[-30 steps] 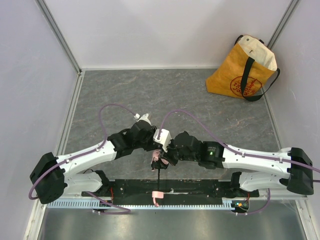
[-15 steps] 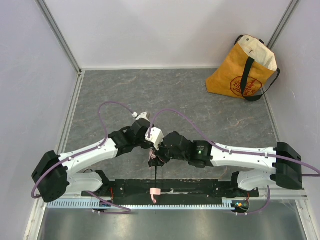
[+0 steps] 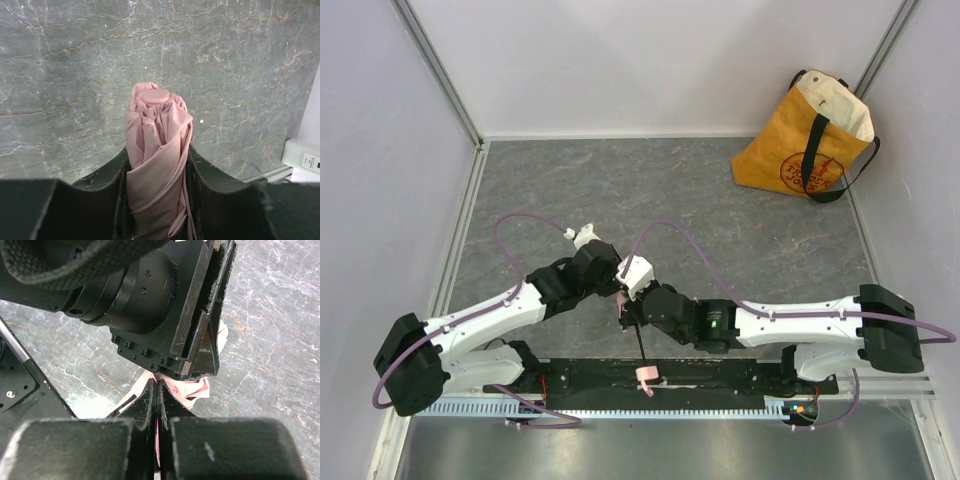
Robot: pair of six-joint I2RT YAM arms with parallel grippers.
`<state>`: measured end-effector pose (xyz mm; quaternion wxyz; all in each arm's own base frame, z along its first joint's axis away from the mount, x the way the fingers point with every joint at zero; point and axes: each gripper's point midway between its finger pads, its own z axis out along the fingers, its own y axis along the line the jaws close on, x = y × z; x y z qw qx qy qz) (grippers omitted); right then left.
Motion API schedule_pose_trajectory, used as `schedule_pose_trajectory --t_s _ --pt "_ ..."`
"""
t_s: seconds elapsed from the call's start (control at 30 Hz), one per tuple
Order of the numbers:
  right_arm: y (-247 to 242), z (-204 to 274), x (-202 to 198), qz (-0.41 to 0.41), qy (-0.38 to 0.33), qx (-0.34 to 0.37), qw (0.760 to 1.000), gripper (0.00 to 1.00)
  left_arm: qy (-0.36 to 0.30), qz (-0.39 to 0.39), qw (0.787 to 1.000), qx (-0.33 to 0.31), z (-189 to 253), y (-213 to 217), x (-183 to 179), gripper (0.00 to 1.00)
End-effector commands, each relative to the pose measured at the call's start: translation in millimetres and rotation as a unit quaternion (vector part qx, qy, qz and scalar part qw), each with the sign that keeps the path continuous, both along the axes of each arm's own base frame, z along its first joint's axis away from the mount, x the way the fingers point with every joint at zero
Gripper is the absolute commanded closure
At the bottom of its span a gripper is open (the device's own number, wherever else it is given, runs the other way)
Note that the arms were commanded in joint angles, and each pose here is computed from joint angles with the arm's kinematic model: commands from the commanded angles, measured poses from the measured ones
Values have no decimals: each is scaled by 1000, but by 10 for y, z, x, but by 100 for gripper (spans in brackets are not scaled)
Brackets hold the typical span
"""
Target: Put away the umbrella
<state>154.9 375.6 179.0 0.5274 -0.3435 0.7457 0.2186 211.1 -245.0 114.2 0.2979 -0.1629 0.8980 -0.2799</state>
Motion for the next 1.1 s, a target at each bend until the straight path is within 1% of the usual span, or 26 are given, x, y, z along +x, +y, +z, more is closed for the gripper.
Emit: schedule_pose_trajectory --t_s 0.0,0.03,0.1,0.2,0.3,0.4,0.43,0.47,0.53,0.6,0.67,0.73,0.77,0.83,0.9,0.93,1.0,1.07 --pt "412 1136 -71 -2 -33 228 973 100 20 29 999 -23 27 -52 -24 98" --pt "446 1135 -149 20 -36 231 972 100 28 32 999 -26 33 -51 -42 98" --pt "499 1021 -253 49 -33 210 976 100 40 43 998 -33 92 -45 -61 98" --pt "529 722 -384 89 -25 169 981 100 64 73 995 -36 176 22 -90 98" --pt "598 505 -520 130 -4 137 982 100 80 91 992 -47 320 23 -82 98" --pt "639 439 -619 166 23 123 978 99 84 96 991 -34 287 58 -81 98" --pt "661 424 -658 191 37 120 974 95 79 93 992 -39 301 42 -73 98" --pt "648 379 -643 198 53 108 973 93 68 83 993 -42 333 27 -58 98" --pt "647 268 -700 235 83 85 965 84 60 83 993 -51 358 27 -54 98" --pt "642 181 -756 274 108 64 954 76 34 62 995 -67 423 -28 -27 98" --pt "620 125 -765 295 122 46 947 69 37 71 994 -75 404 -15 -37 98" --pt "603 109 -720 308 142 43 940 68 30 64 994 -87 431 -50 -32 98" --pt "592 130 -688 302 153 50 940 68 26 62 993 -94 437 -66 -25 98" --pt "557 214 -687 304 165 69 936 67 11 62 993 -97 446 -54 6 98" --pt "519 423 -692 294 165 103 936 66 -19 63 994 -90 447 -13 68 98" --pt "489 542 -679 285 161 116 938 63 -51 59 993 -93 496 -19 140 98" --pt "357 833 -606 252 144 143 946 57 -101 59 990 -78 489 71 217 98" --pt "142 1090 -443 190 121 168 960 48 -182 57 979 -74 600 139 344 98"
